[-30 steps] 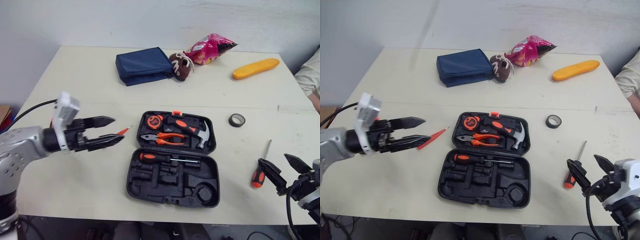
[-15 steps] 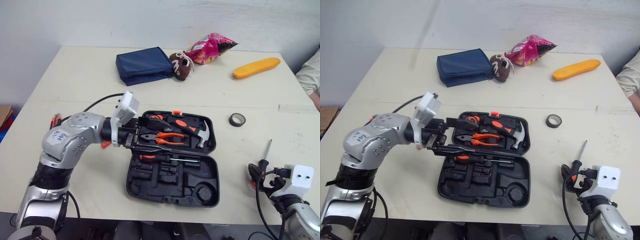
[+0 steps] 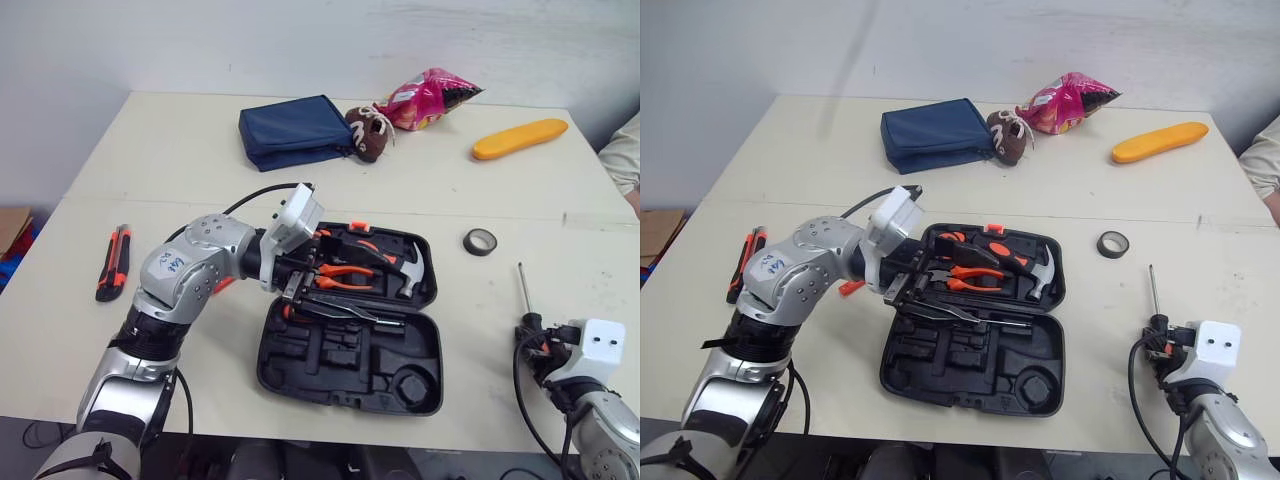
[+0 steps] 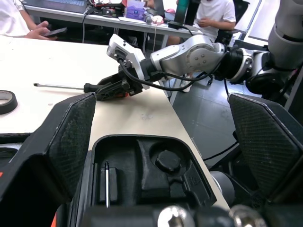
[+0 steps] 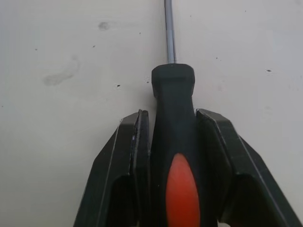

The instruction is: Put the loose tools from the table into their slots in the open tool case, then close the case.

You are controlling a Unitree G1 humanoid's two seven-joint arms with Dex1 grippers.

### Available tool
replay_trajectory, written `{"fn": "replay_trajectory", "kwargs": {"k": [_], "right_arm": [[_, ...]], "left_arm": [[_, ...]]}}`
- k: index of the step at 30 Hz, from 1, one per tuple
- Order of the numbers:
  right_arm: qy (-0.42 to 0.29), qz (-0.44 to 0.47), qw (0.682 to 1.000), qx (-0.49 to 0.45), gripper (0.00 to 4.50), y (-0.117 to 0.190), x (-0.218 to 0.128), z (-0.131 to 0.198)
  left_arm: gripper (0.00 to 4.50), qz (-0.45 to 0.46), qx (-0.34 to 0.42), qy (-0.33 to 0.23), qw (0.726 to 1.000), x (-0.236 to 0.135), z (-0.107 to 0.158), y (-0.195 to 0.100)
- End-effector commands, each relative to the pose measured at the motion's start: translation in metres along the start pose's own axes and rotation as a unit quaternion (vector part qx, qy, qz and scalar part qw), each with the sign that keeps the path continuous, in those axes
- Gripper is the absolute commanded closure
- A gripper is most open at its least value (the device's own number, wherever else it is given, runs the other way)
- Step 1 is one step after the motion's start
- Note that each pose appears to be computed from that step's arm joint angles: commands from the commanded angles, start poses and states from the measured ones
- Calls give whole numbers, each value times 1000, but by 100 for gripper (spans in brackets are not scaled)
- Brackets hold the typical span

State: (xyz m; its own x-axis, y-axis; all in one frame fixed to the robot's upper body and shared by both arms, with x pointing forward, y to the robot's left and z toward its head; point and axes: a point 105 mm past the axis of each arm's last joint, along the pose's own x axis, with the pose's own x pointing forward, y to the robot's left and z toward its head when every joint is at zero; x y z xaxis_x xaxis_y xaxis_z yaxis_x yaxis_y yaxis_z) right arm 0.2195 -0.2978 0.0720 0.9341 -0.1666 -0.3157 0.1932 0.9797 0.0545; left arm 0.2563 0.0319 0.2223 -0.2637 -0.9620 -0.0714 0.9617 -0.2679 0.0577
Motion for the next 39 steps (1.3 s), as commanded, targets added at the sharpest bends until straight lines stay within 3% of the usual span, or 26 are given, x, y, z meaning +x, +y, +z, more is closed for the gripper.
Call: {"fn": "replay_trajectory", "kwargs": {"k": [1,7,11,16,18,21,24,31,39], "right_arm": [[-12,4,1000,-20,341,4,-13,10],[-69,65,994,-54,341,20,-21,53],[-73,228,962,-134,341,61,-31,77],[-24,432,877,-208,341,110,-51,82],[-5,505,829,-239,341,131,-59,82],[24,581,764,-279,341,153,-68,74],[43,616,720,-318,341,166,-66,61],[49,608,696,-378,341,179,-37,40],[50,600,700,-384,341,185,-23,37]], "left_arm": [[0,11,25,-9,1000,2,9,3],[0,26,15,-7,1000,-7,7,2],[0,53,3,15,998,-27,1,-2],[0,120,-18,98,988,-63,-30,-13],[0,134,-39,125,982,-81,-39,-30],[0,150,-58,154,975,-96,-44,-51],[0,168,-55,173,969,-103,-46,-58],[0,171,-37,166,970,-92,-40,-57],[0,165,-28,156,973,-82,-36,-50]]}}
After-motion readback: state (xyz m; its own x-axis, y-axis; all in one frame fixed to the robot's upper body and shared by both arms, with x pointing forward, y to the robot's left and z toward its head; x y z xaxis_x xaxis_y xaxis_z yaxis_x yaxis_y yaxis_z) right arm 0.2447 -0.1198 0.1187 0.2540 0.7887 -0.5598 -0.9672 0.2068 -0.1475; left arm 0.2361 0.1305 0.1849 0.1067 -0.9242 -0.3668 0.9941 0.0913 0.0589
